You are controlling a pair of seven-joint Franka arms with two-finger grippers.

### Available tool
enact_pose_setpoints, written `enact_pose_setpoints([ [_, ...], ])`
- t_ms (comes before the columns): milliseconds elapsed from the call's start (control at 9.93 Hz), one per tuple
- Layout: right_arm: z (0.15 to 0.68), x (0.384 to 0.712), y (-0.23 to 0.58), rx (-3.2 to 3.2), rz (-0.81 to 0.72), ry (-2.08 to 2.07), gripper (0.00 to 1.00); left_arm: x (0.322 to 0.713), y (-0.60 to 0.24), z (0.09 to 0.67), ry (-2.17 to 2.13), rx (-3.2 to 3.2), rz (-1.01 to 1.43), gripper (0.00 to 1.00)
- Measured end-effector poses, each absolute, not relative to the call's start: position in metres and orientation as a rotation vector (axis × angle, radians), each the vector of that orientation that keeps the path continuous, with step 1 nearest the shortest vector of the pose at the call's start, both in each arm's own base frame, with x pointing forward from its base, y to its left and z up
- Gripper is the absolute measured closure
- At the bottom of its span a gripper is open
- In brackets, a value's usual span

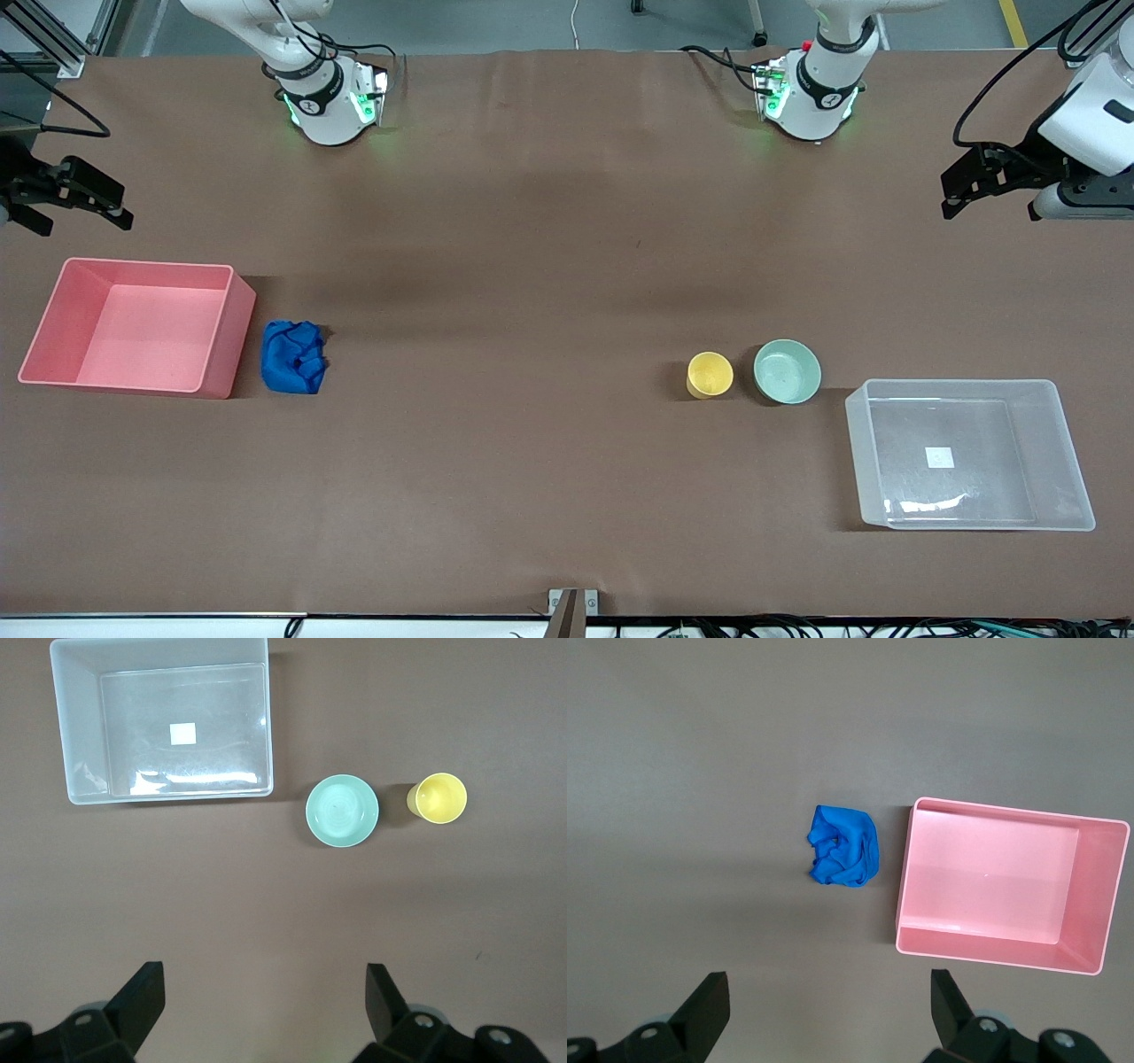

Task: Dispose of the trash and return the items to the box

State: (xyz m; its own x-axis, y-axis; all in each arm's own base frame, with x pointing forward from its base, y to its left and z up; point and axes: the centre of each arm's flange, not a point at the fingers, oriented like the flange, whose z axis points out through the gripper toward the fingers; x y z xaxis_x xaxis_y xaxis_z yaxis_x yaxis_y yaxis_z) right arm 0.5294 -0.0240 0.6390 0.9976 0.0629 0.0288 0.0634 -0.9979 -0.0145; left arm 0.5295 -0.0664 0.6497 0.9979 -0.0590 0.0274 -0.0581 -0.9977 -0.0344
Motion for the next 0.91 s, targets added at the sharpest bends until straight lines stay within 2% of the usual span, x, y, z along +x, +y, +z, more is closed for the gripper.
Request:
enact_pose_setpoints([
  [403, 0.639, 0.530, -0.024, -3.125, -0.051, -0.098, 0.00, 0.542, -0.065, 0.650, 0.087, -3.111, -0.055, 0.00],
  [906, 0.628, 0.544, -0.025, -3.128, -0.086, -0.095, 0.00, 0.603, -0.070, 0.546, -0.165, -3.123, 0.092, 0.00],
])
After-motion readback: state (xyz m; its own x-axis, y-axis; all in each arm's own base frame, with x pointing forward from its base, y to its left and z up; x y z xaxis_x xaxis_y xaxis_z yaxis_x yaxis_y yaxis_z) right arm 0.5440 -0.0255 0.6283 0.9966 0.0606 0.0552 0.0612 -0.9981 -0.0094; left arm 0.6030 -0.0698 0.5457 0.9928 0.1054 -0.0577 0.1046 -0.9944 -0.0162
